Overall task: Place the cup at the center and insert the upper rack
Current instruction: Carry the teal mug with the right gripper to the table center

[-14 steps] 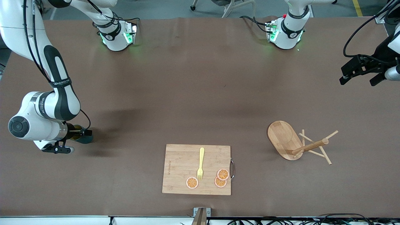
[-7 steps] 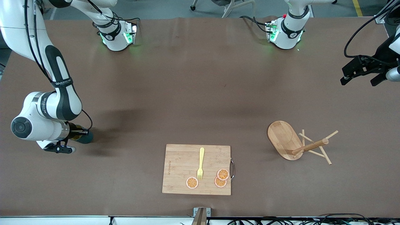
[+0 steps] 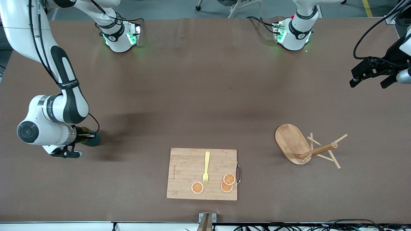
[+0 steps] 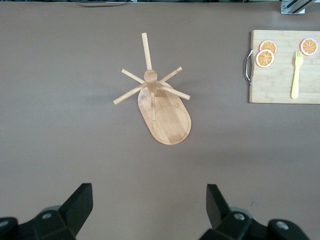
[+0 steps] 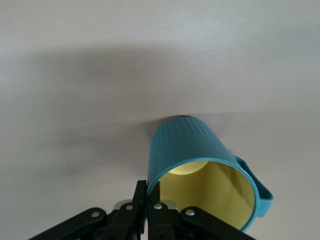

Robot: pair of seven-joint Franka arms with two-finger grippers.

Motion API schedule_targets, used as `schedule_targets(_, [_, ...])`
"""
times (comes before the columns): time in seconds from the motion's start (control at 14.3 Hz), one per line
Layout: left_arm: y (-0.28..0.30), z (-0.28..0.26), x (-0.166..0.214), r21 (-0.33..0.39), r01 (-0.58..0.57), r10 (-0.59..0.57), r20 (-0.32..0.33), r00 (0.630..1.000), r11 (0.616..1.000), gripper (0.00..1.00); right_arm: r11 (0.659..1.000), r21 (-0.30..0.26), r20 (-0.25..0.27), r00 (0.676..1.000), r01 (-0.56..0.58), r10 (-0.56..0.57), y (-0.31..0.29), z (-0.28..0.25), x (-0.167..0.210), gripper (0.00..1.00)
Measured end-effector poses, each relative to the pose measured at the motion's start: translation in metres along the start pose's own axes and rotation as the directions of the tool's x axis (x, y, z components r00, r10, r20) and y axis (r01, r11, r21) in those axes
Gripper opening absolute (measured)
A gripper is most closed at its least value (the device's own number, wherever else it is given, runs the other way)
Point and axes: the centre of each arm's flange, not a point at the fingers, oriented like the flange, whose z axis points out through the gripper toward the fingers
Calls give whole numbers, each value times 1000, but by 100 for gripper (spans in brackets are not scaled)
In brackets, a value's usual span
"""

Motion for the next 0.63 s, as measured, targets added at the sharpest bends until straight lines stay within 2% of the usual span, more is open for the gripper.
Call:
schedule_targets(0.21, [0,0,0,0,0,0,0,1000,1000,100,997,-14,71,995,74,-73,-52,-49,-5,4])
schedule_targets(0.42, [0,0,0,0,0,0,0,1000,1000,100,980,-22,71,978,197,-195,-146,-80,-21,4])
schedule_targets(0.63, [1,0,0,0,-2,2,0,1000,1000,100,957,-38,78,956,287,-283,-265,-73,-62,4])
